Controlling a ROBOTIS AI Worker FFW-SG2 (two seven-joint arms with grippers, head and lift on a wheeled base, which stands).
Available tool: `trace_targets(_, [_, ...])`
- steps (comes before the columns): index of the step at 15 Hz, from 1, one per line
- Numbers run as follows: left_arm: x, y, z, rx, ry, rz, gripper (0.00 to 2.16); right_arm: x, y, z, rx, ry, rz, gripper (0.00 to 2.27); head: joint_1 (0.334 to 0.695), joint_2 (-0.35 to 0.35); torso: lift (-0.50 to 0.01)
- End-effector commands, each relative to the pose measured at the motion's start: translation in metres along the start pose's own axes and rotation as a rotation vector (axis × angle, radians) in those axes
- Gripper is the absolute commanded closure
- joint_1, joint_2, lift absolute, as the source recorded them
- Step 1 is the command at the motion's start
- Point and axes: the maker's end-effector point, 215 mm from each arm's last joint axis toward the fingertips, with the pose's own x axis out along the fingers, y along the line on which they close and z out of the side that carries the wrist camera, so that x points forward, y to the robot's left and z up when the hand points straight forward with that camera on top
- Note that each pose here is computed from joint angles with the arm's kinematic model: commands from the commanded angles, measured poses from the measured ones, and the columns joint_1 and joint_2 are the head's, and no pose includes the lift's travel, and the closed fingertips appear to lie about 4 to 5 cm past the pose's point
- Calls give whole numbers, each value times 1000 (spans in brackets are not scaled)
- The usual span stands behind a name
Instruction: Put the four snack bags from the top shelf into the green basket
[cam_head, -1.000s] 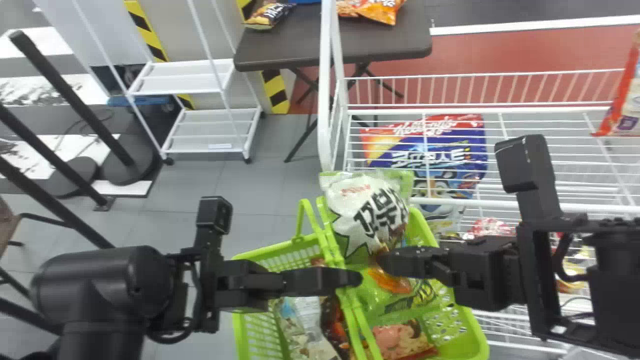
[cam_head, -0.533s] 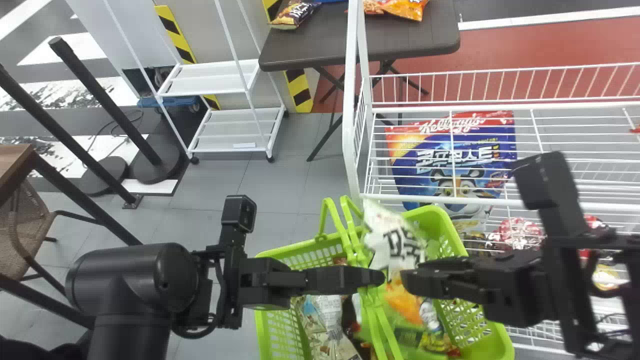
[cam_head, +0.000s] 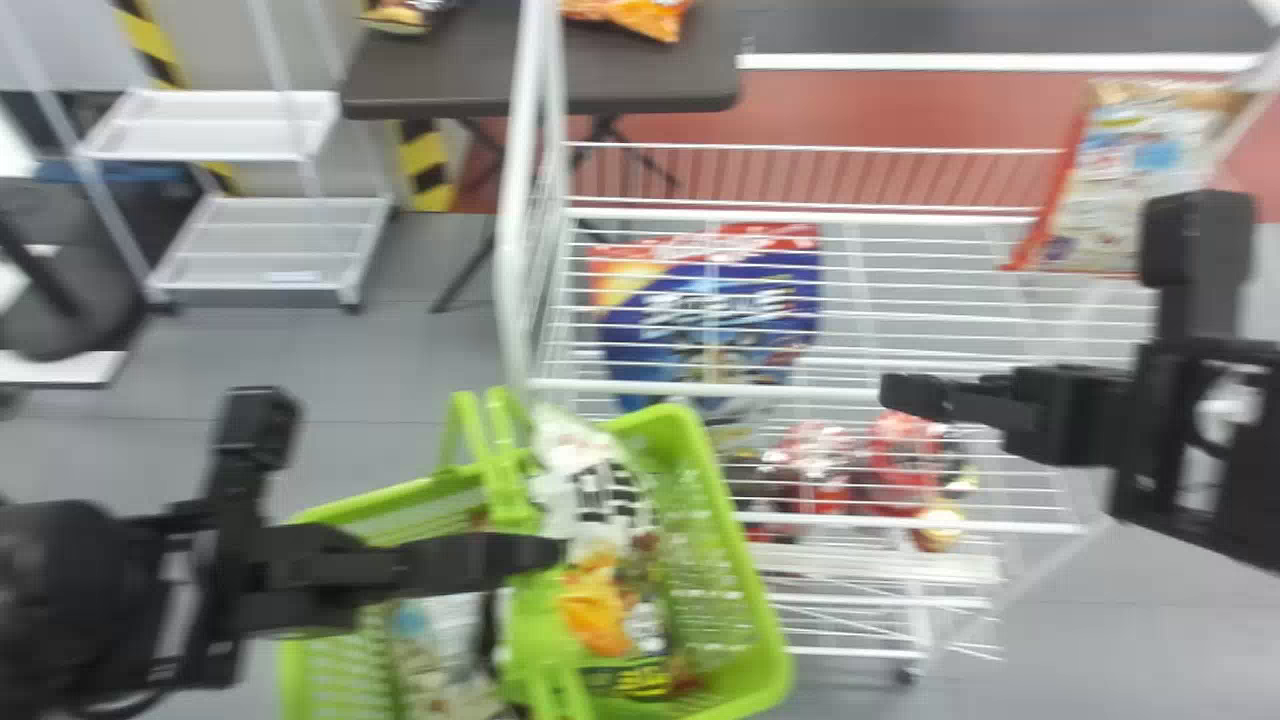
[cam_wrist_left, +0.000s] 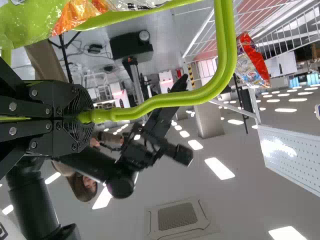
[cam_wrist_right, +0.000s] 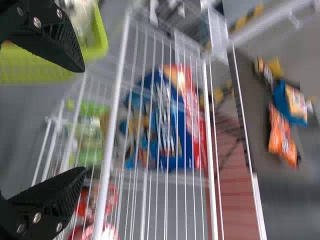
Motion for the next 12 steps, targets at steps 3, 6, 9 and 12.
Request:
trace_targets(3, [-1, -1, -1, -13, -1, -9, 2148, 56, -124, 93, -73, -270, -247, 76, 695, -227, 0])
trace_targets(6, [-3, 0, 0, -16, -6, -6, 2148, 84, -168, 129, -62, -358, -312, 87, 695, -280, 0])
trace_targets(9, [-8, 2, 0, -23, -16, -3, 2148, 102, -199, 153, -115, -386, -414, 87, 695, -299, 0])
trace_targets(12, [-13, 2, 0, -27, -30, -2, 2148, 125, -222, 155, -140, -326, -486, 87, 695, -314, 0])
